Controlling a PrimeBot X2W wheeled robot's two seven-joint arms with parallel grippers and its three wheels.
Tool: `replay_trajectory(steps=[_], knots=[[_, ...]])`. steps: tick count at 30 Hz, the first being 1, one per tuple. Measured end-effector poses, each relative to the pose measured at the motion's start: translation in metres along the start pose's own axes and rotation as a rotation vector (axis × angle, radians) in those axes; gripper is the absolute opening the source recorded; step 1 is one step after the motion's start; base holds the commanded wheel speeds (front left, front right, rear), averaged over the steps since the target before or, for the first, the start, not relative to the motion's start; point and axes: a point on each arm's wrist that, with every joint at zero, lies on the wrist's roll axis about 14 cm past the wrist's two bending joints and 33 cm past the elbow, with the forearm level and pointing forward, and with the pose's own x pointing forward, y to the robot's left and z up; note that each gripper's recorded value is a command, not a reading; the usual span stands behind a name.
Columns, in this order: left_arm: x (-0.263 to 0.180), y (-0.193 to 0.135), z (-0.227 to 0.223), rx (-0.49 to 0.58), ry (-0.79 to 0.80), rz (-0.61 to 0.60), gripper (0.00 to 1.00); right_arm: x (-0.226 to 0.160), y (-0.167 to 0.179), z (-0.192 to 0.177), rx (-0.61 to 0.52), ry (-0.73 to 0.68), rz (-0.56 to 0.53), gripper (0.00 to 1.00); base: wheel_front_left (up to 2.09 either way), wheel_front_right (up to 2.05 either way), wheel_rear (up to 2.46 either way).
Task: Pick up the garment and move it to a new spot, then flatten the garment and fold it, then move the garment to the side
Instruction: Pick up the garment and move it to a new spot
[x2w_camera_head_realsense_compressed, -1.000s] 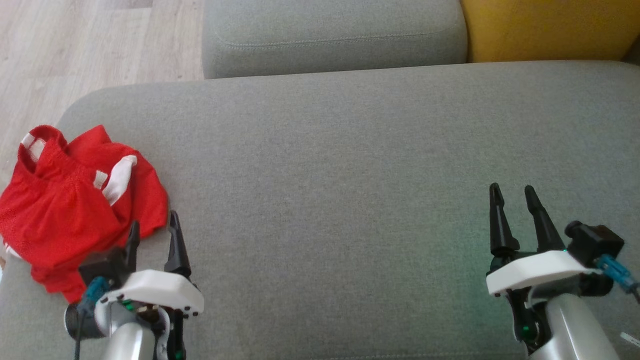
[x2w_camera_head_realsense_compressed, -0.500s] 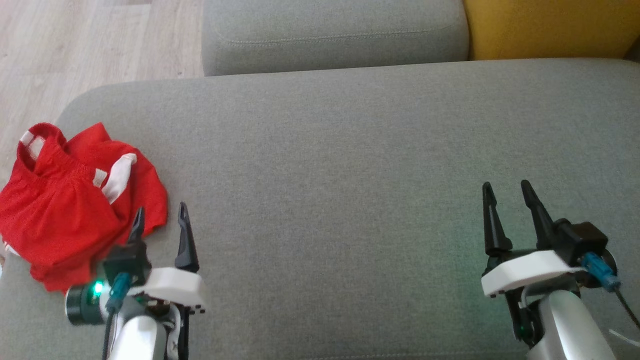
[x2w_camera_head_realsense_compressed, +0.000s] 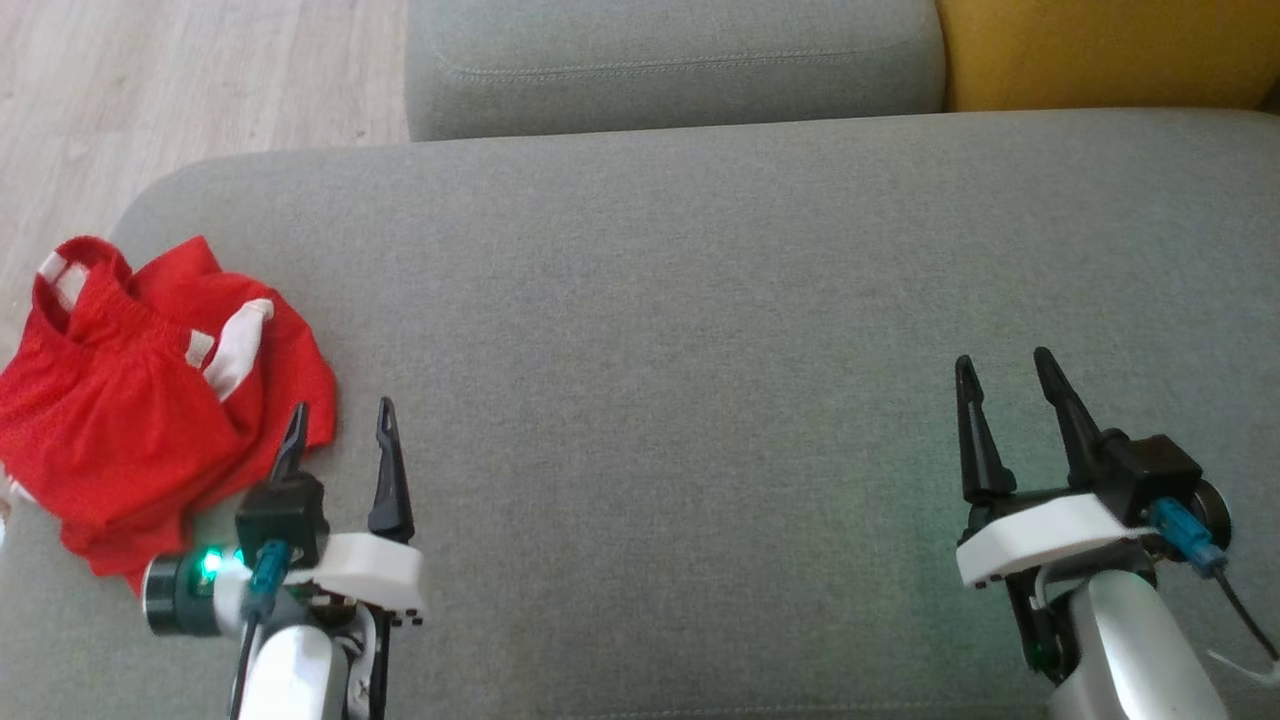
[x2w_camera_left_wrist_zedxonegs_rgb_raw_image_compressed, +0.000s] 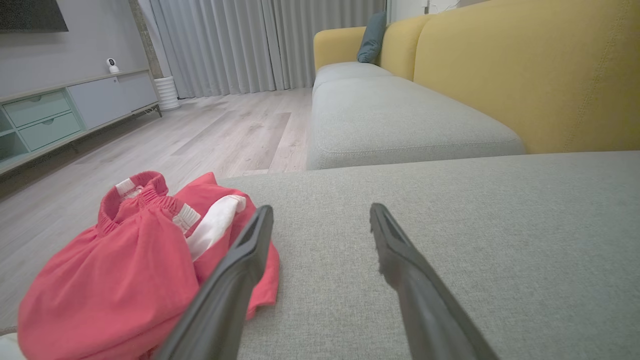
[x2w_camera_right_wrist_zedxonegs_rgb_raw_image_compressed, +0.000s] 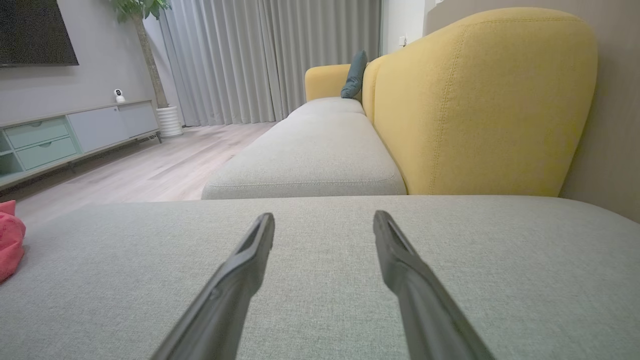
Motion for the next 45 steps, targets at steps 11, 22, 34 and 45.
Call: replay_trajectory(steps=[11,22,34,45], knots=[[-0.014,0.024,-0.003,0.001,0.011,0.074,1.0,0.018,0.034,-0.003,0.004,0.007,0.099,1.0,0.0,0.0,0.0],[-0.072,0.104,-0.003,0.015,0.02,0.332,1.0,0.045,0.143,-0.009,0.023,0.019,0.397,1.0,0.0,0.0,0.0],[-0.151,0.173,-0.028,0.01,0.116,0.619,1.0,0.046,0.232,-0.02,0.051,0.051,0.635,1.0,0.0,0.0,0.0],[-0.094,0.169,-0.037,-0.026,0.148,0.498,1.0,0.06,0.203,-0.038,0.01,0.07,0.609,1.0,0.0,0.0,0.0]])
